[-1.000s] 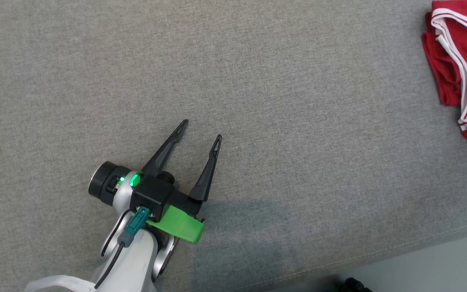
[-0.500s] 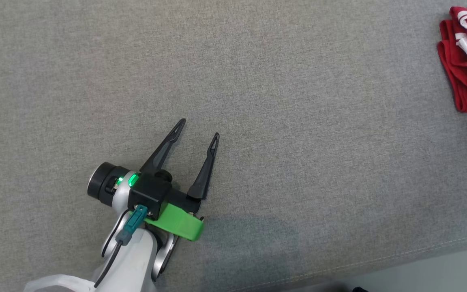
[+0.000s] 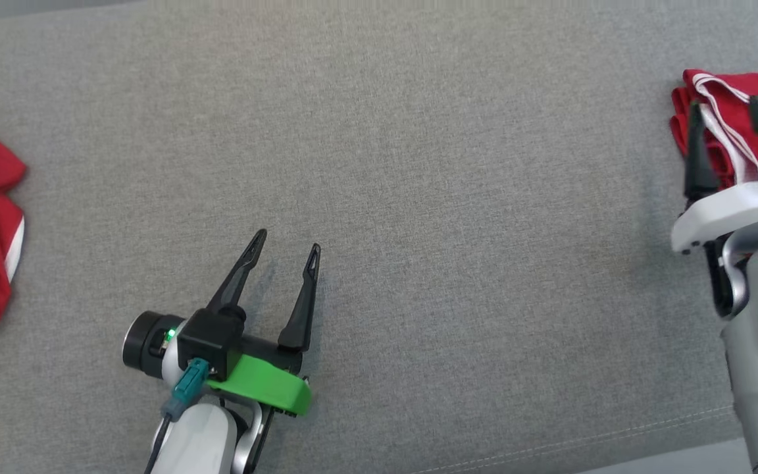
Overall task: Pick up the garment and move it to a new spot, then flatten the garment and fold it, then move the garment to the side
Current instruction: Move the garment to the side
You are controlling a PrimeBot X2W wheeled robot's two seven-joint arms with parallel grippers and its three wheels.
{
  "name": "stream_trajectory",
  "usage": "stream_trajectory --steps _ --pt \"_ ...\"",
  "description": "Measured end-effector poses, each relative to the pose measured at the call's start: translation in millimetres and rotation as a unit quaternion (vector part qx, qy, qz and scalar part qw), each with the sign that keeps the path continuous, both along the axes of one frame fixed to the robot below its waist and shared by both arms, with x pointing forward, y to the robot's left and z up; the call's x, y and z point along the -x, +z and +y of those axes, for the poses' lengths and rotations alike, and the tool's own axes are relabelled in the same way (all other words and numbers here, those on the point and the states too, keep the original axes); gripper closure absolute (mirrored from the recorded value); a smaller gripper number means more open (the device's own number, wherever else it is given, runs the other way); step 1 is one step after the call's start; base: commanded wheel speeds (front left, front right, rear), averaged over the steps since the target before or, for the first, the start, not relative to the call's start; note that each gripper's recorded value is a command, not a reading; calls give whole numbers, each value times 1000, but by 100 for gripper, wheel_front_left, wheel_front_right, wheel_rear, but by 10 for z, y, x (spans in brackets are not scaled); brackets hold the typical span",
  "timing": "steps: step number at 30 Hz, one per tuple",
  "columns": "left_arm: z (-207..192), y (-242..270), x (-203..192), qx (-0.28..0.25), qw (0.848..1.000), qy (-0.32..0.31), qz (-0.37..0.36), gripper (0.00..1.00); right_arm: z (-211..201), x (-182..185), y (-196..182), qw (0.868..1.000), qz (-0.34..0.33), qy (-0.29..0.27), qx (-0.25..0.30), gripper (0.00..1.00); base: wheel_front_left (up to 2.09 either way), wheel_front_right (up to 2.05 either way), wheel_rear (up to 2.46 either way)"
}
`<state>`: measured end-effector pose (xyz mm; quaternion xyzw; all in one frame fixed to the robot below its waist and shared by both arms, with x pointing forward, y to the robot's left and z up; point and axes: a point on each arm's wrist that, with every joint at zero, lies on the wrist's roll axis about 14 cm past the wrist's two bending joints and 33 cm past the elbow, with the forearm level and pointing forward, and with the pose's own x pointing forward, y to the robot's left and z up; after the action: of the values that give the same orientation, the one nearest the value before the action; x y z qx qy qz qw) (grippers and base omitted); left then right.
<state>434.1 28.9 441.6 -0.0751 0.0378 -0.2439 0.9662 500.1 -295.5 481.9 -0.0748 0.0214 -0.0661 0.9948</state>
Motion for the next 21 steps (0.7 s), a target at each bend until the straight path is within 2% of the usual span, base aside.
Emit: stream_trajectory --steps 8,13,21 --pt "211 179 206 1 999 41 -7 0 557 282 130 997 -22 61 -44 0 0 0 0" --pt "476 187 371 -2 996 91 2 0 798 537 139 994 -28 80 -73 0 0 0 0" --pt "907 274 619 -8 986 166 -5 0 1067 920 114 990 -26 105 -90 0 0 0 0"
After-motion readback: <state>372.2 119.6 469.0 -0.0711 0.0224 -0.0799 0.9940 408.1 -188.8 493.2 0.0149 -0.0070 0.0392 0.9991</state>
